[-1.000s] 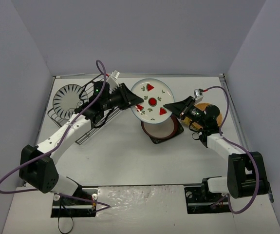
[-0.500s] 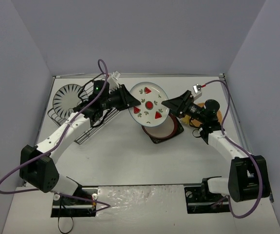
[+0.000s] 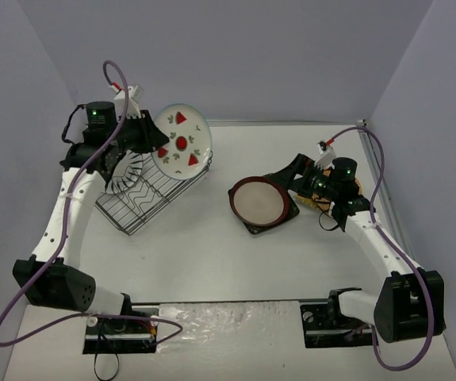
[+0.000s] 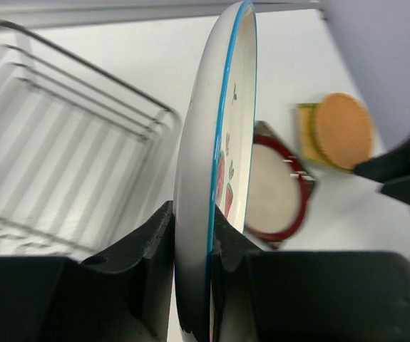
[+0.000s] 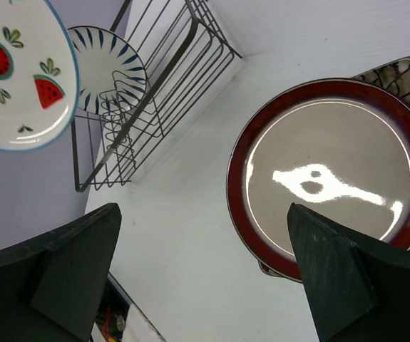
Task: Load the plates into the dish rack
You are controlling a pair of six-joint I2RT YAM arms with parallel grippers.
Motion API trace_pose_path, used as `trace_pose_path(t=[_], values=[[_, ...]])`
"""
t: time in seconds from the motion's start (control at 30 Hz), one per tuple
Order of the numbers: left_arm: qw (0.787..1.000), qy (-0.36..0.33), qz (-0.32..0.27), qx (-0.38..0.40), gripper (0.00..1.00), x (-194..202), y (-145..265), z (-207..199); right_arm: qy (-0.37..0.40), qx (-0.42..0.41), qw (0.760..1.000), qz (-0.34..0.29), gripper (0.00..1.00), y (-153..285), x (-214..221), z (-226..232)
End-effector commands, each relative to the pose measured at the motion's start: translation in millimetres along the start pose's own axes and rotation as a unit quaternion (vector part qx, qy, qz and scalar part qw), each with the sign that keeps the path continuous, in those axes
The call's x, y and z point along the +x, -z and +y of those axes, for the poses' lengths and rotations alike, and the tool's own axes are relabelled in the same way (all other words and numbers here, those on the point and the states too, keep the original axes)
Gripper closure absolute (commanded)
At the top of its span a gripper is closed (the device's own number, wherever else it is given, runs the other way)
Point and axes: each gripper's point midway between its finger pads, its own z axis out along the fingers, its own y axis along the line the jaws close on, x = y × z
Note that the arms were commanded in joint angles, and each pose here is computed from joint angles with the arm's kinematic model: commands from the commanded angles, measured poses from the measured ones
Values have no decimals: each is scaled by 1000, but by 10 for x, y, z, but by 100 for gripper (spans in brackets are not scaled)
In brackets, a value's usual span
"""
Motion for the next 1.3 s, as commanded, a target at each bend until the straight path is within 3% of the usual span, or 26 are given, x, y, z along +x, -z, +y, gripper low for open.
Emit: trace_pose_path(t=[0.0, 0.07, 0.2, 0.53, 0.9, 1.27], values=[[970, -218, -80, -71, 100, -652, 648, 83, 54, 2, 998, -33, 0, 60, -253, 136], [947, -290, -59, -123, 100, -687, 730, 329, 56, 3, 998, -30, 0, 48, -255, 126], [909, -371, -16, -189, 100, -738, 739, 709, 54, 5, 998, -26, 0, 31, -240, 103], [845, -467, 62, -255, 100, -800, 627, 1340, 57, 0, 998, -8, 0, -9, -187, 79], [824, -498, 109, -248, 100, -626, 370, 1677, 55, 0, 998, 14, 0, -68, -101, 0], [848, -471, 136, -201, 100, -208, 266, 1851, 53, 2, 998, 20, 0, -88, -72, -44]])
